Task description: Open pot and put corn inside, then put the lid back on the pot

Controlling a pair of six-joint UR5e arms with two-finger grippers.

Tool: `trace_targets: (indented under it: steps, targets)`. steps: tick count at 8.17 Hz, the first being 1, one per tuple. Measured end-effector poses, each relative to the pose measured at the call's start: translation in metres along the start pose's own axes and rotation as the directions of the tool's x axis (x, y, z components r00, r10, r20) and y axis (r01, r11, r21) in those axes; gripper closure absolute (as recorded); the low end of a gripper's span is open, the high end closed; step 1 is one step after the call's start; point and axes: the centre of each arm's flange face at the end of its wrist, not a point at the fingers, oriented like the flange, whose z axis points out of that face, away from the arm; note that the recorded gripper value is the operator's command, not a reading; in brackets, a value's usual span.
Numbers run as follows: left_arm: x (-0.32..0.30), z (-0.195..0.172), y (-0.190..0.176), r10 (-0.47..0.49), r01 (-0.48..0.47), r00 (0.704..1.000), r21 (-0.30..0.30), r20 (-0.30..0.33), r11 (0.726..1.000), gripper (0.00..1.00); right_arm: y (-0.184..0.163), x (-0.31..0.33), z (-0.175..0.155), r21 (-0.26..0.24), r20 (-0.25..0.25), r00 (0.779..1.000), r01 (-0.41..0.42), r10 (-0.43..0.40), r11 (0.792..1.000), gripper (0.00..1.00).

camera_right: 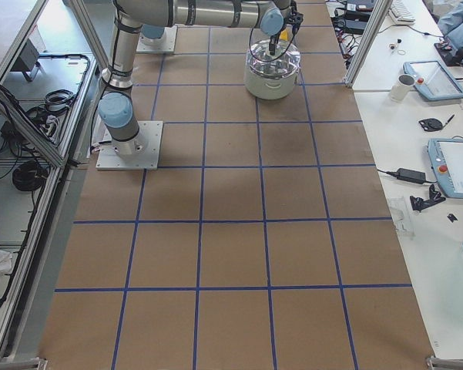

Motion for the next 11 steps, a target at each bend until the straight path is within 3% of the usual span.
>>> trace_targets:
  steps: [2,4,7,9,11]
  targets:
    - [0.001,0.005,-0.002,0.001,0.000,1.000,0.024,-0.009,1.000,0.98,-0.006,0.013,-0.028,0.000,-0.008,0.999,0.037,-0.037,0.999,0.80]
    - [0.001,0.006,-0.002,0.023,-0.023,1.000,0.025,-0.010,0.999,1.00,-0.020,0.056,-0.070,-0.006,-0.027,0.996,0.089,-0.089,0.996,0.82]
    - [0.001,-0.007,-0.005,0.038,-0.038,0.999,0.013,-0.018,0.999,1.00,-0.038,0.143,-0.129,-0.037,-0.120,0.977,0.175,-0.178,0.984,0.87]
    - [0.005,-0.053,-0.019,0.042,-0.043,0.999,-0.027,-0.032,0.999,1.00,-0.049,0.195,-0.146,-0.081,-0.167,0.960,0.213,-0.224,0.974,0.89]
    - [0.024,-0.127,-0.055,0.041,-0.042,0.998,-0.038,-0.042,0.998,1.00,-0.058,0.223,-0.147,-0.111,-0.170,0.950,0.246,-0.262,0.963,0.90]
